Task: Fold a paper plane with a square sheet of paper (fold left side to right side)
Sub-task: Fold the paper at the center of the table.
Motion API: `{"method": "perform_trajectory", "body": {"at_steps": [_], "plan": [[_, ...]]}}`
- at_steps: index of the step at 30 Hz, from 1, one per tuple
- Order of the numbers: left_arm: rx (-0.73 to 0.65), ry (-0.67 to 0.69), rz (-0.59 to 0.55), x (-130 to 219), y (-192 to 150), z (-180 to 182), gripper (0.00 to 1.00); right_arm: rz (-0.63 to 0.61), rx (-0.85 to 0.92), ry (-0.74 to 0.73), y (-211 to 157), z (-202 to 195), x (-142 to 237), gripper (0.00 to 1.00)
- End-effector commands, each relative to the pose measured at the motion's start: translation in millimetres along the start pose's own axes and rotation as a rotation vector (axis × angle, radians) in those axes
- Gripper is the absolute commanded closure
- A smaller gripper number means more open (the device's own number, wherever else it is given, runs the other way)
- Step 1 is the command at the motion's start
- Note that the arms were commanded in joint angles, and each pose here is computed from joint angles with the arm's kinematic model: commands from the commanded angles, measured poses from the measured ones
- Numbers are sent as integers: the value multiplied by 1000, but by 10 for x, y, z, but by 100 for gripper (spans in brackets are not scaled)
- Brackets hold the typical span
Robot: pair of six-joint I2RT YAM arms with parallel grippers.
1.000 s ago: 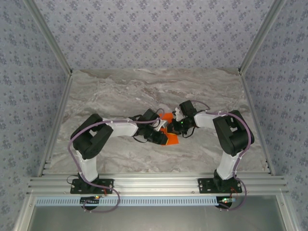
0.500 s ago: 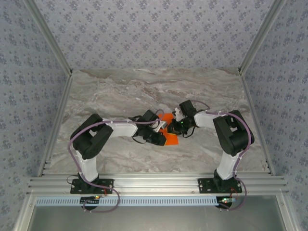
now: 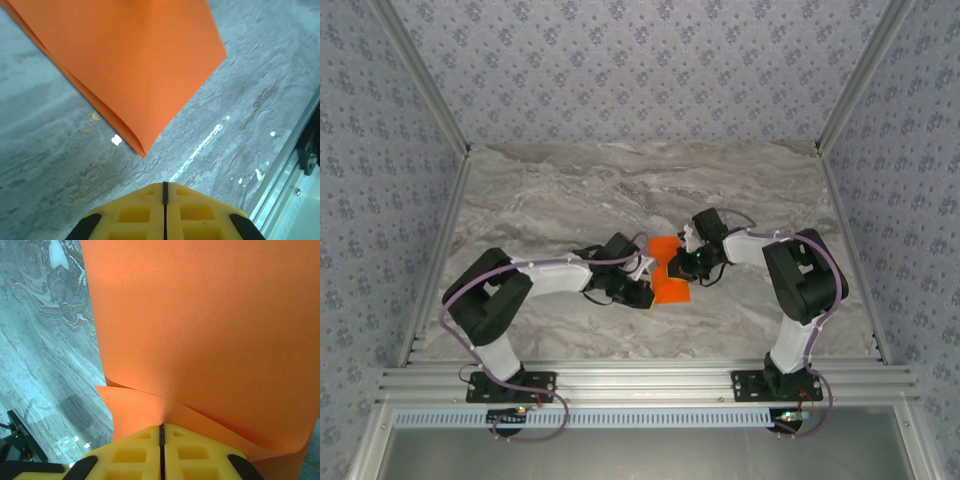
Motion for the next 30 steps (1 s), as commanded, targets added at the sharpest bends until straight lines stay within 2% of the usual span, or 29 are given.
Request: {"method": "perform_trajectory", "body": {"at_steps": [1,4,10,19,25,30], "plan": [[-22,-65,-37,109,174,-194,92,63,-39,-94,-134,-196,-76,93],[-26,-90,-30,30,268,-240,89,66,-38,-94,-139,-194,-83,93],[-5,-59,-7,-184,346,-113,87,61,-35,-80,-126,-166,-77,93],[12,106,66,-372,165,131,87,-10,17,-29,-2,35,85,93],[21,190,66,-357,111,237,88,-11,27,-9,-123,138,221,95],[22,206,69,-363,90,257,88,33,18,3,-287,147,155,96]]}}
Point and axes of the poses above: each hand's point on the last joint's axis, 136 mm out from that joint toward the fingers, its own x axis back along the fingers, its own z axis along the line the jaws close on, y = z × x, the point moved 4 cm from there along x, back along the fingers, and after that the axes turned 10 degrees about x, right-handed, at the moved point
